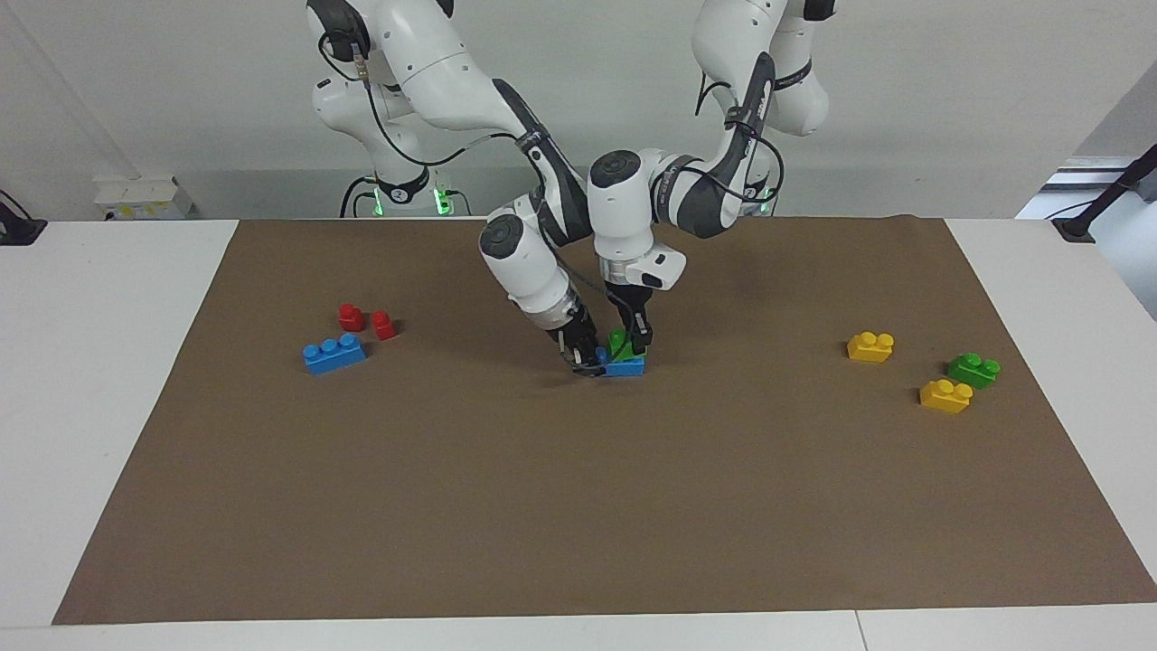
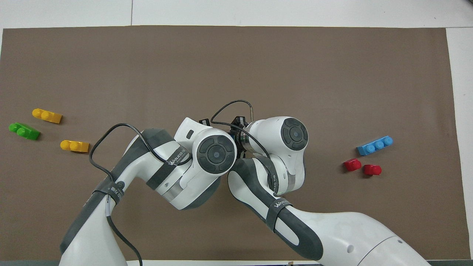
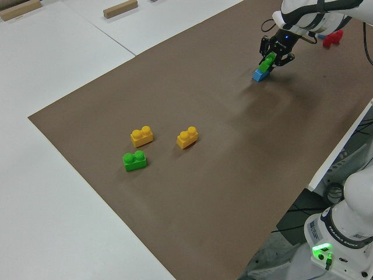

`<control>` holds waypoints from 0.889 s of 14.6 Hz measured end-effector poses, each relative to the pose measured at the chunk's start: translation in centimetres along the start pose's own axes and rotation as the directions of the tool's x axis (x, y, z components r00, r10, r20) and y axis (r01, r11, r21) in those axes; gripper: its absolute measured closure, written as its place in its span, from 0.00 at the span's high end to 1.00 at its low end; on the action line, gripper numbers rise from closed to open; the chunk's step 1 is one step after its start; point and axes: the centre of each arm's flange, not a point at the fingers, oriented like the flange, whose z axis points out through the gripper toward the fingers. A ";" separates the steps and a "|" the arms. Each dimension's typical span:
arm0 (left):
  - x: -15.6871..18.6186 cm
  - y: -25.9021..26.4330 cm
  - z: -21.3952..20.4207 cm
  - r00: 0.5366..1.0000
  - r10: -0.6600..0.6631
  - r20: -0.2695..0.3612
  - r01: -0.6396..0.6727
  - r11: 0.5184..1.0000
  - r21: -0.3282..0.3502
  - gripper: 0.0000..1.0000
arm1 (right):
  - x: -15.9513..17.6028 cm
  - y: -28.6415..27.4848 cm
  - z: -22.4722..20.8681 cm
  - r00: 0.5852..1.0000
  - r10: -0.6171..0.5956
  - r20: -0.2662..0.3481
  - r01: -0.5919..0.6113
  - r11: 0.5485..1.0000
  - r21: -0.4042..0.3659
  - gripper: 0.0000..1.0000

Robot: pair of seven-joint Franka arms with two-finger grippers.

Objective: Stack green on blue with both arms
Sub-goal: 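Press the green brick down onto the blue brick with the left gripper, then open both grippers and withdraw them from the stacked bricks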

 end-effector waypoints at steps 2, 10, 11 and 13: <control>-0.1 -0.1 0.5 1.000 0.021 0.001 -0.021 1.000 -0.010 0.34 | 0.0 0.0 0.0 1.000 0.000 0.000 0.000 1.000 0.000 0.34; 0.5 0.9 3.2 0.998 0.055 0.005 -0.055 0.998 -0.023 0.69 | 0.4 -0.1 -0.1 1.000 0.013 0.002 -0.013 1.000 0.001 0.34; 1.0 1.6 3.3 0.998 0.062 0.004 -0.062 0.998 -0.025 0.80 | 0.6 -0.2 -0.2 0.999 0.035 0.011 -0.035 0.999 0.000 0.34; 2.4 3.4 2.3 0.997 0.083 0.009 -0.082 0.996 -0.038 0.99 | 1.4 -0.5 -0.2 0.998 0.065 0.018 -0.065 0.998 0.000 0.39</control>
